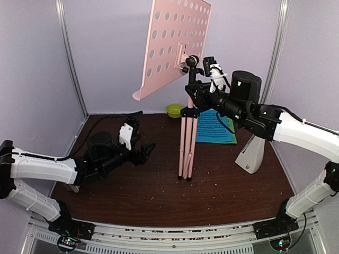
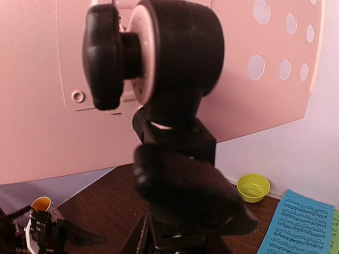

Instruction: Set up the instrument practice props

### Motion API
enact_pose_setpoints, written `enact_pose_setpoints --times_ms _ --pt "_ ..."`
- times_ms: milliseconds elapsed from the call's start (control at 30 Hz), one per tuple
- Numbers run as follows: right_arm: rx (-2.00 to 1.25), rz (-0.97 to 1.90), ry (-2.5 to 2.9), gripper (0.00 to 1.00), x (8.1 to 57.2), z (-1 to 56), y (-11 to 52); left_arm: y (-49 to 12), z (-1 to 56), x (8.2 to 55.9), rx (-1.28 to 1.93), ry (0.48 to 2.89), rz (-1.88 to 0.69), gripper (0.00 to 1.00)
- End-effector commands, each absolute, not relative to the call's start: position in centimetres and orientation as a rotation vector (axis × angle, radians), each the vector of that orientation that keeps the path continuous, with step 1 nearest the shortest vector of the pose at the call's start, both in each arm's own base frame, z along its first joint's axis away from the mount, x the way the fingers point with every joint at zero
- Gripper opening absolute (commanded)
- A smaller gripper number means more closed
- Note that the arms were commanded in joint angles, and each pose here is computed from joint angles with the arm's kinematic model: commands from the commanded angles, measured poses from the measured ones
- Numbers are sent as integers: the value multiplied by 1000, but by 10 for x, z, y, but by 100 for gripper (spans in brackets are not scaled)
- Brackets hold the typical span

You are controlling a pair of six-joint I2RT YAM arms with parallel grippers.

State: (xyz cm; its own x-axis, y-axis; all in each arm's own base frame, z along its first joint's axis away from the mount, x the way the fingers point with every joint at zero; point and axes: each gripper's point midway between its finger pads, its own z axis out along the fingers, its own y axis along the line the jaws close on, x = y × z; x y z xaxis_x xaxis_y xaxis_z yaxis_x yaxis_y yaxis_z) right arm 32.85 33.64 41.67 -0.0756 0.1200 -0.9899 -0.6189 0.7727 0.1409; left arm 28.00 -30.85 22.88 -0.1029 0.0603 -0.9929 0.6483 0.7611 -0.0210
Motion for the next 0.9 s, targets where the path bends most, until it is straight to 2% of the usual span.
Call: enact_pose_setpoints --times_ms 0,267,667,867 --pt "-141 790 1074 0 291 562 275 -338 261 277 560 1487 -545 71" --pt "-69 779 1062 0 295 557 272 -391 258 271 592 1492 -500 67" --pt "-23 741 1070 0 289 553 273 -413 246 301 519 1575 -334 57" --pt "-21 742 1070 0 286 552 274 -409 230 315 456 1653 -236 46"
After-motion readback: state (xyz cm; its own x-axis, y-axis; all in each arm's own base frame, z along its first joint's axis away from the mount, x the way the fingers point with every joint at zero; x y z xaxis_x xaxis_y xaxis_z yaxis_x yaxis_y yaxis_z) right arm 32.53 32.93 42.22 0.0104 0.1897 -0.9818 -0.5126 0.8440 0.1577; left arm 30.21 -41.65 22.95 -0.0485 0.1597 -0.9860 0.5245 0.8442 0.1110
